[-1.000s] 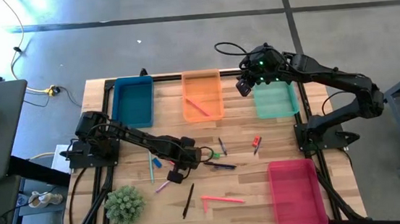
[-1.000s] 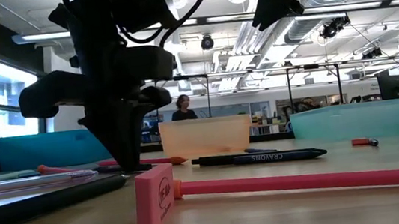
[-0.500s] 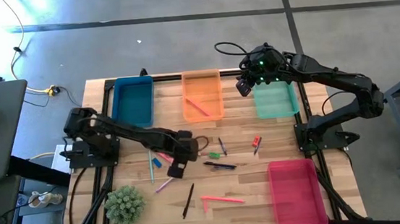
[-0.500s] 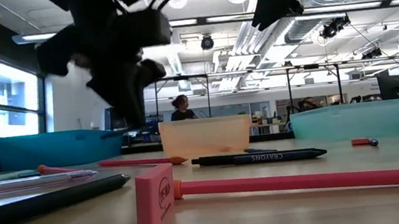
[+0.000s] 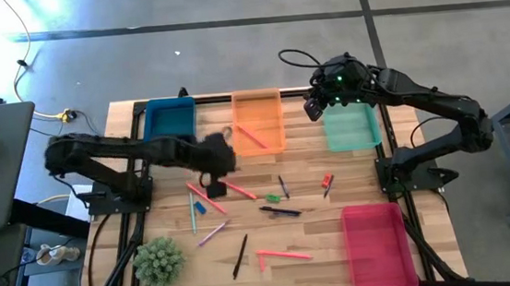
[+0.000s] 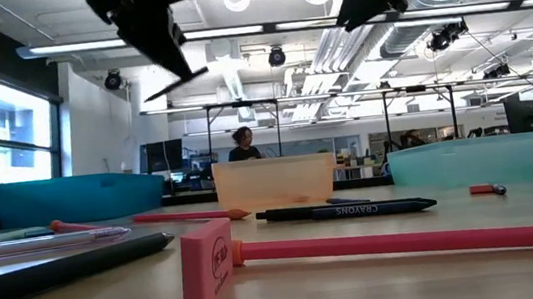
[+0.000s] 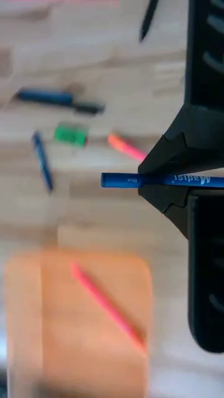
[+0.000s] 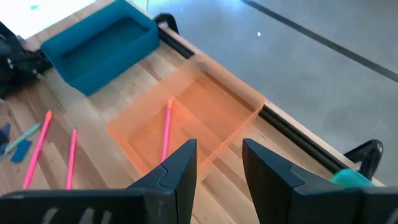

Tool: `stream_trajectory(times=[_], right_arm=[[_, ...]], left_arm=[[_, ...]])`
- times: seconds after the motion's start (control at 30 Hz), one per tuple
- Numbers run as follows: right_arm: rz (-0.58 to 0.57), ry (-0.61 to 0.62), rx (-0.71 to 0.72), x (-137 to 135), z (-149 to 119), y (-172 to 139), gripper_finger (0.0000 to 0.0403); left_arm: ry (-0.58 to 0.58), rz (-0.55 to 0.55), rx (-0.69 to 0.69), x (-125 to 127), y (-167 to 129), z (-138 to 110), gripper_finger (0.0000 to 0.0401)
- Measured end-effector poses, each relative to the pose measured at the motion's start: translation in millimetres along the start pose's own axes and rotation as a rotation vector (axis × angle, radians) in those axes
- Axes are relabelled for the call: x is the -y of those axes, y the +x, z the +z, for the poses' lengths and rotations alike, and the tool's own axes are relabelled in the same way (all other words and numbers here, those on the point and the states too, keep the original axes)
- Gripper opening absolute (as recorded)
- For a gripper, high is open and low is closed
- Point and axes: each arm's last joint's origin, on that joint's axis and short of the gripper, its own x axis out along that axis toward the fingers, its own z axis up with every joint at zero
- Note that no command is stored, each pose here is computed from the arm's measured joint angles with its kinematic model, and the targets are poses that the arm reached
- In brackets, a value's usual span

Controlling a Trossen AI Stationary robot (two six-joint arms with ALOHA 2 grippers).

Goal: Sort crayons/erasers/pens/pencils in bins
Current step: Put the blue crayon into the blue bin

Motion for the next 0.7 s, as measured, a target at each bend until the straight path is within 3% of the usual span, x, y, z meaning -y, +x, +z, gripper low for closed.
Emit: stream_trajectory(times=[0.17, 0.3, 0.5, 0.7], right_arm=[[0.007, 0.011, 0.034, 1, 2, -7, 0.0121], [0.009, 0.02, 0.04, 1, 2, -9, 0.0121], [0.009, 0.031, 0.04, 1, 2, -9, 0.0121], [-0.037, 0.053, 0.054, 2, 2, -9, 0.0121]], left_arm=[[-0.132, 0.116, 0.058, -32, -26, -13, 0.0003], [-0.254, 0.207, 0.073, -54, -35, -38, 0.0003], [-0.502, 0.334, 0.094, -85, -33, -76, 0.0003], [-0.702, 0.44, 0.026, -116, -26, -105, 0.0003]])
